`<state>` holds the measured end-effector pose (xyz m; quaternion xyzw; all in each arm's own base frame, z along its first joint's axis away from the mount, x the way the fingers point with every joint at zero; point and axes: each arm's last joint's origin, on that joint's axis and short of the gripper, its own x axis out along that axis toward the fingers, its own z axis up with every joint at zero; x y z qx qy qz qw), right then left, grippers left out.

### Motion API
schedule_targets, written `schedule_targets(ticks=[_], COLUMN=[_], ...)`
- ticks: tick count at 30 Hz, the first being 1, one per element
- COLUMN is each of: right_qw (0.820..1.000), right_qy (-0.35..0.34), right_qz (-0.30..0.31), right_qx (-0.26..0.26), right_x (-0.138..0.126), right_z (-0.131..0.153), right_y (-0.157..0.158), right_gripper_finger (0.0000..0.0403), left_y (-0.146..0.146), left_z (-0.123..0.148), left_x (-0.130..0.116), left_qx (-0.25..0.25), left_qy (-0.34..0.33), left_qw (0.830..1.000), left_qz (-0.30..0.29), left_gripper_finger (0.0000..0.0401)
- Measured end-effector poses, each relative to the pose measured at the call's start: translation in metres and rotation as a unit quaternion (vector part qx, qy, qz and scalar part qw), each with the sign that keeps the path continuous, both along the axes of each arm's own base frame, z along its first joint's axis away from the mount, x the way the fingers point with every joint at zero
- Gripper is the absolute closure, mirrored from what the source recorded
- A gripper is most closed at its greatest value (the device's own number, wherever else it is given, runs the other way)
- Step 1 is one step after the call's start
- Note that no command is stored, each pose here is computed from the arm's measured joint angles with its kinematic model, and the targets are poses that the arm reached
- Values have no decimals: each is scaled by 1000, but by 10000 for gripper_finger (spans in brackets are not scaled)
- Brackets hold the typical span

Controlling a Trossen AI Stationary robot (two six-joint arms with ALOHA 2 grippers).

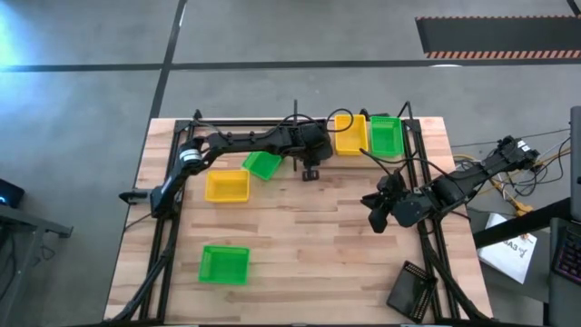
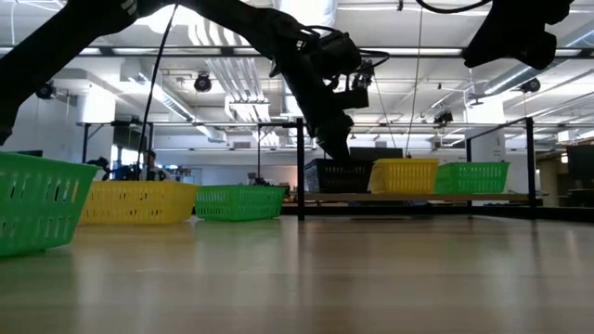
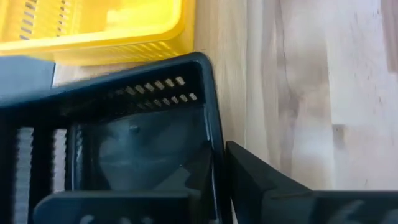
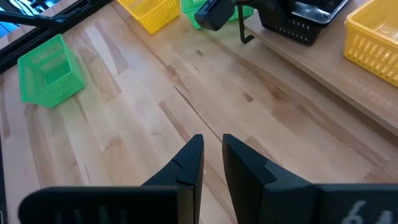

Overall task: Stack baskets on shelf by color
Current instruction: Stack the left black bin on top of the black bin on the shelf, then stack the bottom green bin on top of the green bin on the shelf

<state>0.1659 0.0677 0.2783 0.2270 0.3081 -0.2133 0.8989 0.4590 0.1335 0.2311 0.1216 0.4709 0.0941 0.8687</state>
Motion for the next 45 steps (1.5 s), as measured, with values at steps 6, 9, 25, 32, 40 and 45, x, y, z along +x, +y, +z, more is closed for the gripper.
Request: schedule_targets(ticks=[6, 9, 25, 32, 40, 45], right_qw=[1000, 1000, 1000, 1000, 995, 979], right_qy=[0, 0, -10, -5, 65, 168], right_qz=[0, 0, 4, 9, 35, 78], right_qx=[0, 0, 10, 27, 69, 88], right_x=[0, 0, 0, 5, 16, 18], right_z=[0, 0, 7, 7, -10, -15], right_y=[0, 0, 1, 15, 48, 75], right_gripper_finger=[351, 351, 351, 351, 358, 381], left_y=[0, 0, -1, -18, -57, -98], left_z=[0, 0, 16, 71, 134, 128], left_x=[0, 0, -4, -20, -59, -85], left_qx=[21, 22, 39, 44, -56, -105], left_qy=[11, 11, -2, -73, -177, -169], left_qw=[999, 999, 999, 996, 980, 977], left_qz=[-31, -26, -14, -9, 76, 75], left_gripper_finger=[379, 379, 333, 274, 260, 260])
